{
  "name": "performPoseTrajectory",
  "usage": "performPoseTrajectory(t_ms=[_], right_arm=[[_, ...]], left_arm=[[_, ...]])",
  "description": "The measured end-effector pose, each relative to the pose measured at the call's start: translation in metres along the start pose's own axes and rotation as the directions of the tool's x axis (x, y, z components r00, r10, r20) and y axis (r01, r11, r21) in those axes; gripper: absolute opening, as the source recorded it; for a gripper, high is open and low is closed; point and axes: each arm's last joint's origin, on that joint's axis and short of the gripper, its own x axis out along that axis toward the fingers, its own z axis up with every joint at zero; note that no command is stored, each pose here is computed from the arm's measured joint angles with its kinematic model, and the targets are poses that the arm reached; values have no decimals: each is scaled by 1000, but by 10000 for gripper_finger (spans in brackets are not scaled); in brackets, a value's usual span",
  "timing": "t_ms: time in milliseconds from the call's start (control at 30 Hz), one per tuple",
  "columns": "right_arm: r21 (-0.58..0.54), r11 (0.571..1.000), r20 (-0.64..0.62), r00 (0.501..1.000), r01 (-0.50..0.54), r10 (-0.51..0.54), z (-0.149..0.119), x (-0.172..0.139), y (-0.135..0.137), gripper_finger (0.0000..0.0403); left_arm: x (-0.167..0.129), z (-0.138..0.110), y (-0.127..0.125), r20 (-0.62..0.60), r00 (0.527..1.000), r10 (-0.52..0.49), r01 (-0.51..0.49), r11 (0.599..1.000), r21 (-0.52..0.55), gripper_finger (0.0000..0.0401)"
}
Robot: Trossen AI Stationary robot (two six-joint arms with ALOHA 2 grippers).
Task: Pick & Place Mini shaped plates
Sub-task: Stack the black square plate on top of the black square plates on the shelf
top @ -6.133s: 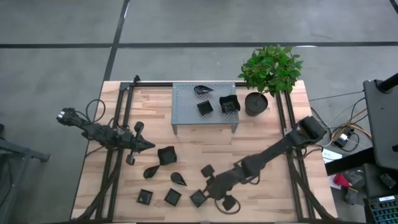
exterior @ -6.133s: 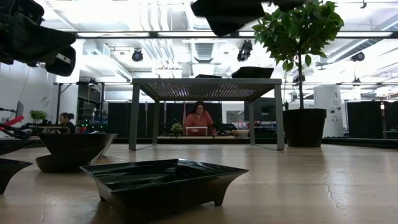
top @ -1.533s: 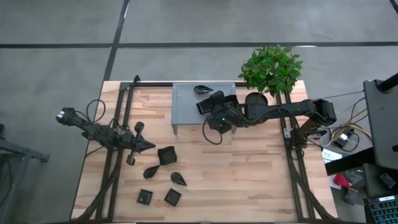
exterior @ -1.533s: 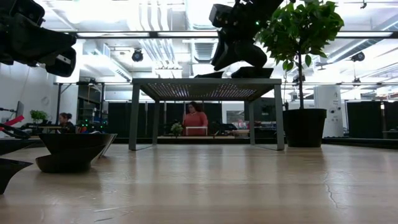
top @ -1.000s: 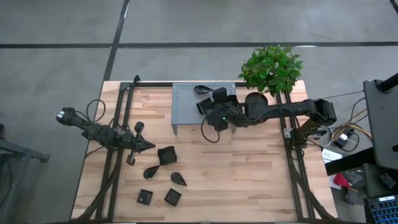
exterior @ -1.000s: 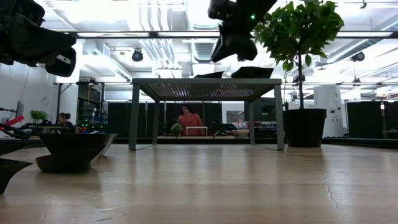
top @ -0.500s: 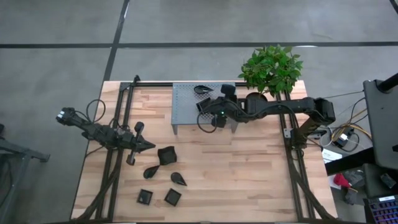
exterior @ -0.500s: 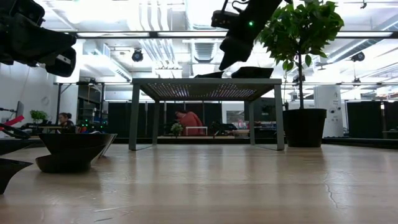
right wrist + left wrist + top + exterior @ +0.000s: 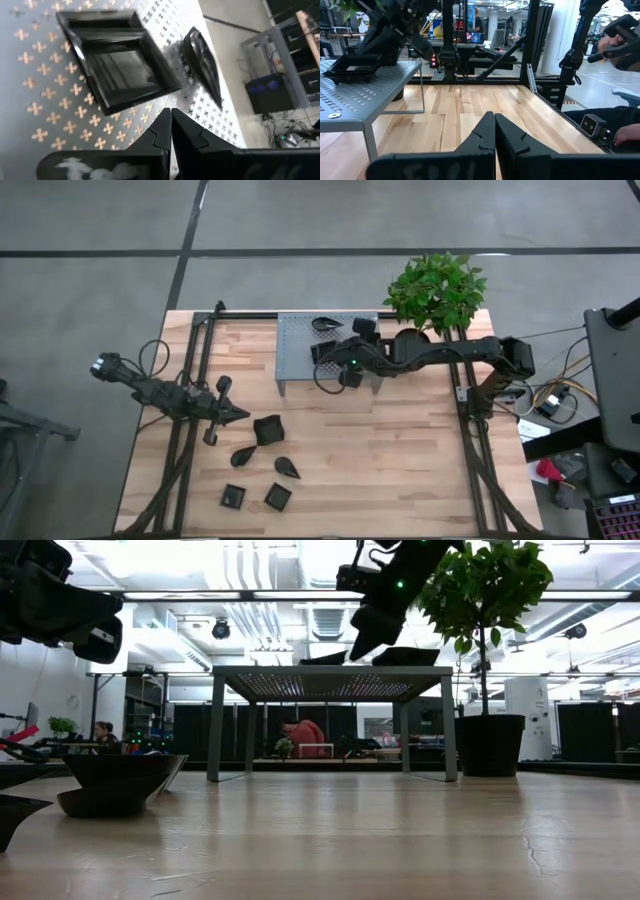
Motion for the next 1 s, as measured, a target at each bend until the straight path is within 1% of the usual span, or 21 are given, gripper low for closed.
performPoseTrajectory(t_ms=[167,233,300,533,667,733,867,1000], right_arm=[[6,1000,32,999,10,-10,7,-4,-3,8],[-36,999,36,999,7,-6,8,-6,-1,8],[-53,999,41,999,1,1,9,-8,1,8],[1,1000,32,999,-13,13,9,-9,3,8],[4,996,50,995,-85,85,9,-9,4,8],[5,995,55,993,-103,103,10,-9,6,8],[4,995,58,993,-102,101,10,-8,5,8],[15,995,91,991,-97,95,14,-8,5,8]], left_arm=[[0,0,0,0,1000,0,0,1000,0,0],[0,0,0,0,1000,0,0,1000,0,0],[0,0,0,0,1000,0,0,1000,0,0],[0,0,0,0,1000,0,0,1000,0,0],[0,0,0,0,1000,0,0,1000,0,0],[0,0,0,0,1000,0,0,1000,0,0],[0,0,0,0,1000,0,0,1000,0,0],[0,0,0,0,1000,0,0,1000,0,0]])
